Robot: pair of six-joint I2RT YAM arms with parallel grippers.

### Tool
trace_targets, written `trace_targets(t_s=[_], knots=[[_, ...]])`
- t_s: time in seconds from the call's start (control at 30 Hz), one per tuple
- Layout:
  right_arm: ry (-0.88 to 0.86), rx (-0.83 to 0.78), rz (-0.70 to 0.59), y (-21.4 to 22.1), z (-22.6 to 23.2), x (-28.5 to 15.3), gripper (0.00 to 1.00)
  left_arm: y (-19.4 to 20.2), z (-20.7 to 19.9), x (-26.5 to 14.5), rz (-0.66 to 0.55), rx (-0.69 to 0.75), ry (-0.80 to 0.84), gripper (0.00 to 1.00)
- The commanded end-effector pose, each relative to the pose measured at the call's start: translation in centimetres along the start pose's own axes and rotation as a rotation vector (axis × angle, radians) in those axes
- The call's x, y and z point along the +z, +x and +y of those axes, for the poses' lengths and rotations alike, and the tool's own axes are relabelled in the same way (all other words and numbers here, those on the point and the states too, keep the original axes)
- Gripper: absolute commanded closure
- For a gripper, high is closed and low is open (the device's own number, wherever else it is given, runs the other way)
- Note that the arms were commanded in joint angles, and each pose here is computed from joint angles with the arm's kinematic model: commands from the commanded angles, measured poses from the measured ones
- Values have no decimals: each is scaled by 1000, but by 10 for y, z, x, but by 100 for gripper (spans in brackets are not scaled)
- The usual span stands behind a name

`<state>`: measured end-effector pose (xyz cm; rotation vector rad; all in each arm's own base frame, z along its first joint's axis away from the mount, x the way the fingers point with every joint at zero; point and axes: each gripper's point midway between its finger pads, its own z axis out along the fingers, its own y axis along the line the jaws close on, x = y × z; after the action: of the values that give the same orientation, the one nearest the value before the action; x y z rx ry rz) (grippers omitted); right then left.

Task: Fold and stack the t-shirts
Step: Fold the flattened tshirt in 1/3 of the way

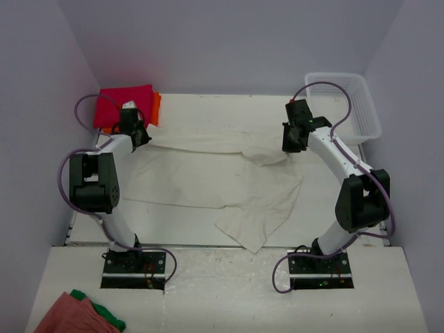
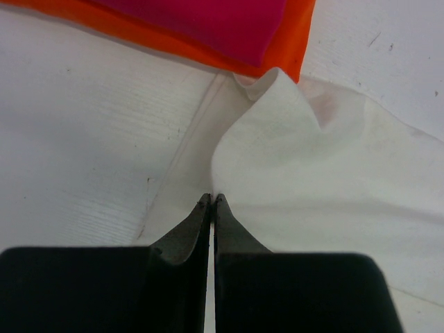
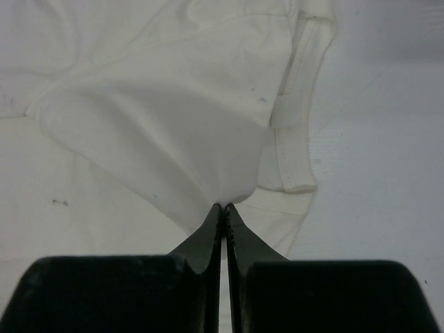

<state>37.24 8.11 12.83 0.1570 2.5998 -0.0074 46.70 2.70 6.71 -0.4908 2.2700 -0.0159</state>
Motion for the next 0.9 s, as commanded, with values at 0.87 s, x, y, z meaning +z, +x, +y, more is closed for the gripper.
trace_targets(t_s=[0.87], knots=[[42, -13, 37, 11, -8, 12, 100, -31, 9, -40, -203, -85, -94, 88]])
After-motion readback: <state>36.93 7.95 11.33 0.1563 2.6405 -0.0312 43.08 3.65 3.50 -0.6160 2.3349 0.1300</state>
